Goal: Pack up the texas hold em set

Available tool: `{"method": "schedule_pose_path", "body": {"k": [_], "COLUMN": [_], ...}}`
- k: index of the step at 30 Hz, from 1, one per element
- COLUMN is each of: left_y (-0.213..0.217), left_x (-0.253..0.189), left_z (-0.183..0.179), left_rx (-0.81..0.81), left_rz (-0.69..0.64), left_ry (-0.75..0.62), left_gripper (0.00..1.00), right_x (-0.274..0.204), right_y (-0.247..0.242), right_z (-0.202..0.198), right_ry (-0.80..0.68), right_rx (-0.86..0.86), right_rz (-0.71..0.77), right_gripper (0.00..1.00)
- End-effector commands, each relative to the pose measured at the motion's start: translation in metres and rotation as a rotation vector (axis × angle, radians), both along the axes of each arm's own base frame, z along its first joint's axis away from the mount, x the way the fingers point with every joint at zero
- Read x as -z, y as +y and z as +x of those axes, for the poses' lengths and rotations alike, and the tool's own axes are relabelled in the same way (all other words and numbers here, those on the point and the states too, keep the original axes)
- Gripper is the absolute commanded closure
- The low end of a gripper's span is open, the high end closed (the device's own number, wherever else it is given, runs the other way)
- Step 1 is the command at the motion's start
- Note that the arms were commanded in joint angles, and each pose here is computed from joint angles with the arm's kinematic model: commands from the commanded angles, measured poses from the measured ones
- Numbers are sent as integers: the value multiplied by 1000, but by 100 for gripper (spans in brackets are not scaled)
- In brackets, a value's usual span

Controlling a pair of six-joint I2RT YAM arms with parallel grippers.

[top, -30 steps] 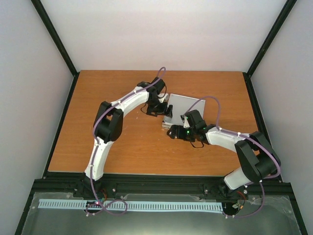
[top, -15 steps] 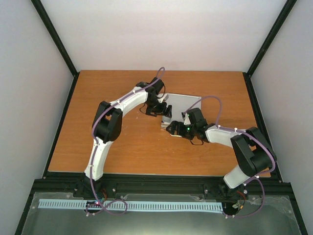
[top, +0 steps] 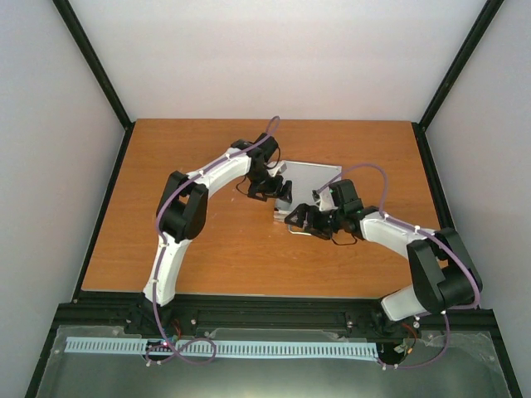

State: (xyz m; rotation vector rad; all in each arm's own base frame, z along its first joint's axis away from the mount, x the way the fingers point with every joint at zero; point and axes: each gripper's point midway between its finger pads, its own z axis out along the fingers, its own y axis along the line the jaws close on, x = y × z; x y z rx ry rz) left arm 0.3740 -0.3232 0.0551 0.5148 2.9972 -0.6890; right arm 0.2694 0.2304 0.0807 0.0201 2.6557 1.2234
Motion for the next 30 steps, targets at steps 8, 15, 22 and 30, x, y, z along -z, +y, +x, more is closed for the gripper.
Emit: {"method": "schedule_pose_path", "body": {"k": [8,15,22,30], "left_y": [22,21,23,23], "left_x": [45,47,49,51], "left_z": [-23,-23,-25,-25], "left_rx": [22,26,33,41], "left_rz": [147,147,151,153], "left_ry": [80,83,87,93], "left_gripper": [0,0,0,0], "right_x": [-22,-8,15,25], "right_y": [-4,-13,-28,-22], "right_z": [1,6,5,14], "right_ry": [-31,-21,5,-2], "right_rx": [-13,25,20,-2], "right_rz": [19,-43,-185,-183], "right_gripper": [0,0,0,0]}}
